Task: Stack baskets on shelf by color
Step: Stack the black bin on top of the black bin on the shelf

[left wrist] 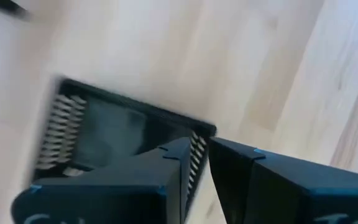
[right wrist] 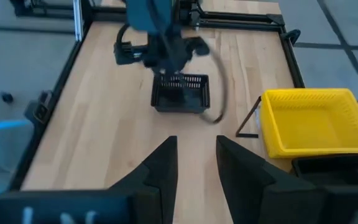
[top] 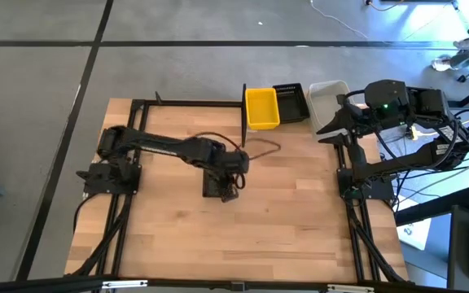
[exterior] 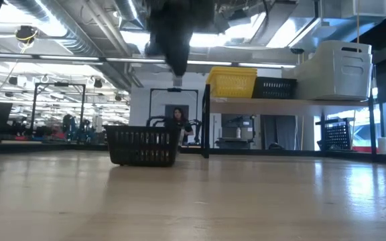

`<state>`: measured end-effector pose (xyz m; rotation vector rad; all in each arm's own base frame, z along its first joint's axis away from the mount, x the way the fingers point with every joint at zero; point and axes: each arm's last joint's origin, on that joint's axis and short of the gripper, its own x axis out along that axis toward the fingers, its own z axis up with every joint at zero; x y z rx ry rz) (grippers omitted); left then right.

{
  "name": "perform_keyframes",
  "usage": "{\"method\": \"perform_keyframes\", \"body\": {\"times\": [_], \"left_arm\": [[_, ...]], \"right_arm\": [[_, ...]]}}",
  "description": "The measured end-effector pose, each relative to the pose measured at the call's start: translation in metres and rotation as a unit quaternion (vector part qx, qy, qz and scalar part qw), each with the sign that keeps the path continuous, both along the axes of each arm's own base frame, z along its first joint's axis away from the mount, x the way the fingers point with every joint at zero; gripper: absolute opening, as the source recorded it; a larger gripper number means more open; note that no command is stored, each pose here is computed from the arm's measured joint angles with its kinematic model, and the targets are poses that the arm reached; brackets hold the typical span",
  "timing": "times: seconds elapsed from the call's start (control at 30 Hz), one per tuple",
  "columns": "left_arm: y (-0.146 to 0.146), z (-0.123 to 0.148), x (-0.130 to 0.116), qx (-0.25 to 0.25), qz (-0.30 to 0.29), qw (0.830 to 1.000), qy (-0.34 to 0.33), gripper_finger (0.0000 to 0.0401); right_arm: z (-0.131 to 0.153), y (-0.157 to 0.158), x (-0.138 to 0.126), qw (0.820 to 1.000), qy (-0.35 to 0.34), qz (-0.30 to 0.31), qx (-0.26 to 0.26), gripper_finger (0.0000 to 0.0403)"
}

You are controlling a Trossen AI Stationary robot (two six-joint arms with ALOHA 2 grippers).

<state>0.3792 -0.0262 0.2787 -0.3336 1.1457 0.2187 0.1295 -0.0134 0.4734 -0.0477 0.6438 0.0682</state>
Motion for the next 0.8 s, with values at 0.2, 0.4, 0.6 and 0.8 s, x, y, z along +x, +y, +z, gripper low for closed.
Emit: {"method": "perform_keyframes", "body": {"times": [0.2,0.4,0.6,0.8], "left_arm": [[0.009,0.059,-0.031,0.077,0.068,0.993,-0.055,0.0051],[0.018,0.111,-0.083,0.14,0.149,0.971,-0.122,0.0052],[0.023,0.145,-0.131,0.153,0.177,0.957,-0.17,0.005],[0.027,0.168,-0.178,0.169,0.163,0.952,-0.195,0.0049]], "right_arm": [[0.0,-0.002,0.008,0.997,0.001,-0.057,0.047,0.0108],[-0.01,-0.009,0.041,0.986,0.029,-0.142,0.084,0.0108],[-0.03,-0.007,0.085,0.957,0.074,-0.237,0.149,0.0108],[-0.056,0.004,0.134,0.903,0.091,-0.347,0.236,0.0108]]}}
